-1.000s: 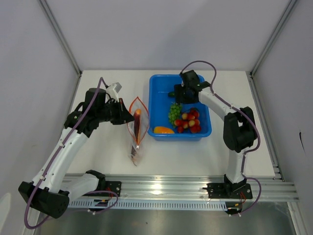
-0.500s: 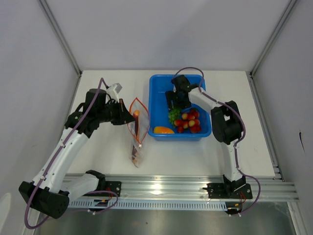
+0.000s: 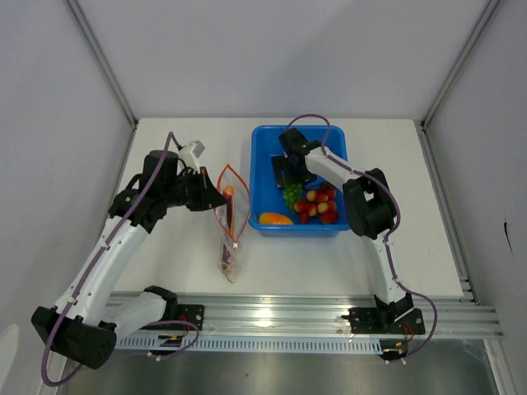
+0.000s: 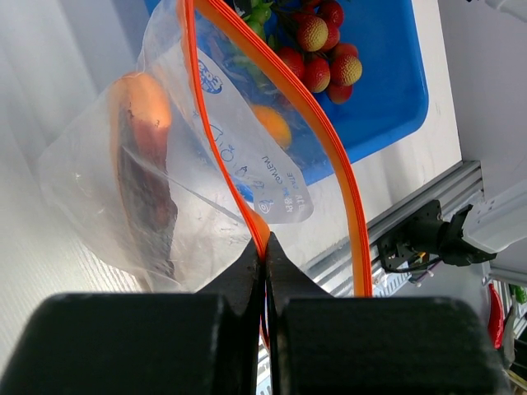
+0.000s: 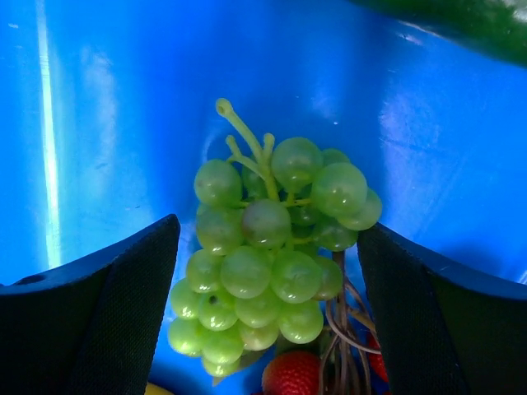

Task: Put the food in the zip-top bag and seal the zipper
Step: Pick up the fake fruit from the bin.

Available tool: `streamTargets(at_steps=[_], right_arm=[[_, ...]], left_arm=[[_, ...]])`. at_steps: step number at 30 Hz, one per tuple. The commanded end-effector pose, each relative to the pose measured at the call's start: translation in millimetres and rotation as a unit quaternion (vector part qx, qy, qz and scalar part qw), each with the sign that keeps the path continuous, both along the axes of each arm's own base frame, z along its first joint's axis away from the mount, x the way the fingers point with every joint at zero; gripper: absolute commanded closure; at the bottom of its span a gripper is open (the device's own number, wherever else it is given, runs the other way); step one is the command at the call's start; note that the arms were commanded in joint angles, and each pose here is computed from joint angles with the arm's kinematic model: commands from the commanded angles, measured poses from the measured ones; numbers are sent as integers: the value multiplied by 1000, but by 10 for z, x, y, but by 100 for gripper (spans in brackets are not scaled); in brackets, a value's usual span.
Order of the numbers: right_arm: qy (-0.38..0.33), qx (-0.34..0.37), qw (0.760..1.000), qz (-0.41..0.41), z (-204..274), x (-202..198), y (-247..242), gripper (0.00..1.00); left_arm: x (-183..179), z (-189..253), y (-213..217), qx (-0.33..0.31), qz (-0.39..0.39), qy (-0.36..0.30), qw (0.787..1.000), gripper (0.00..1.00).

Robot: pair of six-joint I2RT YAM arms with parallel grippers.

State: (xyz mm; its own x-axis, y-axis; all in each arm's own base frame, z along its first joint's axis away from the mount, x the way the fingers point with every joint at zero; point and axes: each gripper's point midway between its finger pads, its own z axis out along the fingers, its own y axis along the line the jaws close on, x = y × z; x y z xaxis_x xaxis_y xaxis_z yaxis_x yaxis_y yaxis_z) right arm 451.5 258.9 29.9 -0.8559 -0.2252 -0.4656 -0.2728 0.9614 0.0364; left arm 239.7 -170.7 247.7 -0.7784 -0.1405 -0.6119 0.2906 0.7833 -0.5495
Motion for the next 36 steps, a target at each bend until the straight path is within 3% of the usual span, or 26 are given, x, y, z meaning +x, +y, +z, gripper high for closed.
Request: streamTargets(at_steps=[1, 6, 9, 10, 16, 24, 36], right_arm=[[20, -33, 999, -17, -117, -31, -90, 12], [20, -33, 999, -21, -154, -23, -103, 26], [18, -12, 1000, -19, -91, -14, -54, 41], [19, -2, 1000, -20, -72, -11, -43, 53], [1, 51, 998, -21, 200, 74, 23, 75], [-77, 113, 991, -6, 1046, 120, 81, 78], [-171, 239, 954, 55, 2569, -483, 383, 79]], left_arm=[[2, 129, -28, -18, -7, -21, 1000, 99], [-8, 116, -24, -19, -6, -19, 1000, 99], [-6, 112, -11, -16, -4, -20, 1000, 100], [-13, 112, -10, -16, -3, -19, 1000, 99], [-15, 88, -1, -14, -2, -18, 1000, 100], [1, 58, -3, -14, 0, -14, 1000, 99], [28, 53, -21, -17, -1, -13, 1000, 99]])
